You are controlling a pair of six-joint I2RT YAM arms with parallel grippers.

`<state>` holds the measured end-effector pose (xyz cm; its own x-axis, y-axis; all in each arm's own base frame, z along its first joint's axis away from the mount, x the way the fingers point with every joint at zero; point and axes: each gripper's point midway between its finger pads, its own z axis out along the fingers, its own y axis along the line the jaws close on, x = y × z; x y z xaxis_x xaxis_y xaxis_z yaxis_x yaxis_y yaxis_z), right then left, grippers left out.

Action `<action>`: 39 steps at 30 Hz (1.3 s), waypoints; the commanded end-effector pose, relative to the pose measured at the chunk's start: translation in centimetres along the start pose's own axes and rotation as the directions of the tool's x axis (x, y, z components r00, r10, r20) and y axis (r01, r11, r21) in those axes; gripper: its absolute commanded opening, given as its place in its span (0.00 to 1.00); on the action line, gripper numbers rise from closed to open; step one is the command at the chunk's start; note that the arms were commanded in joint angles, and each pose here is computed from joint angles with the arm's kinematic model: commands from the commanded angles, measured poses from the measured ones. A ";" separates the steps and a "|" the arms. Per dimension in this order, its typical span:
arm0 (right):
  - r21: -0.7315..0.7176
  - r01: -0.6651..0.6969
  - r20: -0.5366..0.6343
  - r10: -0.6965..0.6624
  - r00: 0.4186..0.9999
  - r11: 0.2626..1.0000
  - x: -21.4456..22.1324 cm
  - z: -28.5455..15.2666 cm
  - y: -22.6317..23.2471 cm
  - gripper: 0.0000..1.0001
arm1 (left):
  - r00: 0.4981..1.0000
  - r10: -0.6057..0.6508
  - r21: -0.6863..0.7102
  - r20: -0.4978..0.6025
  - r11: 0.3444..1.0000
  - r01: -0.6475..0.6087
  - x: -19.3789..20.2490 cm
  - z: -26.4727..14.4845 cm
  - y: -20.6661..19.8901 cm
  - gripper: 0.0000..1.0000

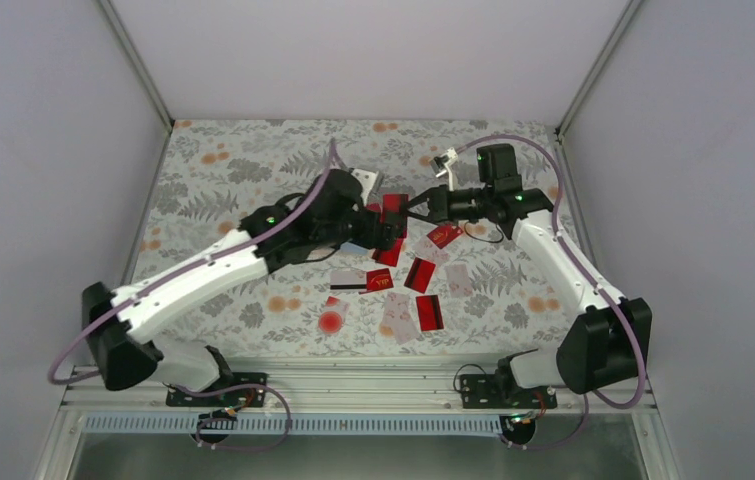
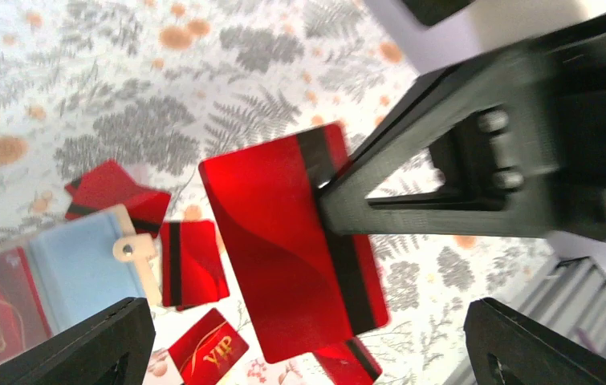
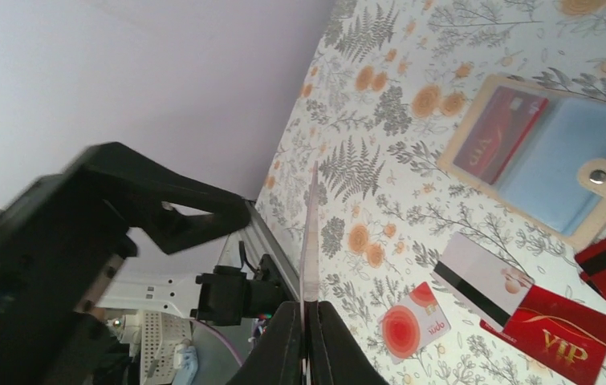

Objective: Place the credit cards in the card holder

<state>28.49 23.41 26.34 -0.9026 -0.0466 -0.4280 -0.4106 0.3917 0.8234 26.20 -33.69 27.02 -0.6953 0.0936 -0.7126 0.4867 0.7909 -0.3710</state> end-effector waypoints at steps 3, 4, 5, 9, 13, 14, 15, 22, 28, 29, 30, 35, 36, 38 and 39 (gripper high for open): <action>-0.149 0.129 0.010 -0.129 0.992 0.980 -1.0 -0.4 4.1 0.04 | 0.990 0.045 0.185 0.137 0.980 -0.070 -3.6 -7.0 -0.1 0.96; -0.165 0.146 0.009 -0.147 0.989 0.975 -1.2 -0.4 4.4 0.04 | 0.986 0.032 0.223 0.162 0.972 -0.068 -4.3 -8.0 0.3 0.95; -0.180 0.160 0.008 -0.161 0.987 0.971 -1.5 -0.3 4.8 0.04 | 0.983 0.023 0.265 0.182 0.962 -0.072 -4.9 -8.9 0.6 0.94; -0.267 0.189 0.003 -0.195 0.981 0.945 -2.9 -0.4 7.3 0.04 | 0.969 -0.007 0.423 0.248 0.900 -0.102 -6.7 -12.0 1.9 0.83; -0.334 0.243 0.019 -0.251 0.968 0.911 -4.9 -1.0 11.1 0.04 | 0.957 -0.063 0.603 0.285 0.787 -0.128 -8.2 -14.6 2.3 0.72; -0.340 0.251 0.021 -0.260 0.965 0.906 -5.4 -1.0 11.8 0.04 | 0.954 -0.056 0.634 0.293 0.759 -0.150 -8.6 -15.0 2.1 0.69; -0.346 0.261 0.024 -0.270 0.963 0.901 -5.8 -1.1 12.5 0.04 | 0.952 -0.041 0.652 0.303 0.737 -0.176 -8.9 -15.5 1.7 0.67; -0.400 0.327 0.037 -0.342 0.939 0.856 -7.6 -0.9 16.7 0.04 | 0.949 0.025 0.723 0.314 0.641 -0.257 -10.8 -16.6 0.0 0.54; -0.445 0.373 0.040 -0.398 0.917 0.814 -8.1 -1.3 19.3 0.04 | 0.943 0.032 0.729 0.333 0.625 -0.278 -12.8 -17.6 -0.9 0.48; -0.448 0.381 0.042 -0.406 0.913 0.809 -8.1 -1.3 19.6 0.04 | 0.942 0.030 0.735 0.334 0.618 -0.281 -13.1 -17.8 -1.0 0.47; -0.448 0.392 0.048 -0.416 0.908 0.803 -8.2 -1.4 19.9 0.04 | 0.939 0.033 0.735 0.341 0.614 -0.288 -13.3 -18.0 -1.2 0.44; -0.449 0.434 0.081 -0.449 0.890 0.781 -8.7 -1.6 21.2 0.04 | 0.946 0.030 0.734 0.324 0.623 -0.271 -13.8 -17.8 -1.1 0.40; -0.452 0.439 0.083 -0.454 0.887 0.776 -8.7 -1.7 21.4 0.04 | 0.947 0.024 0.734 0.319 0.627 -0.263 -13.8 -17.7 -1.1 0.40; -0.451 0.450 0.091 -0.462 0.882 0.770 -8.8 -1.8 21.8 0.04 | 0.952 0.016 0.727 0.307 0.641 -0.245 -13.9 -17.3 -0.8 0.40; -0.447 0.454 0.096 -0.464 0.881 0.770 -8.9 -1.8 21.9 0.04 | 0.952 0.015 0.722 0.305 0.648 -0.242 -14.0 -17.2 -0.7 0.40</action>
<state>28.16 30.43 47.33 -0.6208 -0.1324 -0.7727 -0.7680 -0.0951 0.6333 26.28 -25.22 47.38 -0.4778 -0.0932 -0.8735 0.8745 0.0435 -0.4831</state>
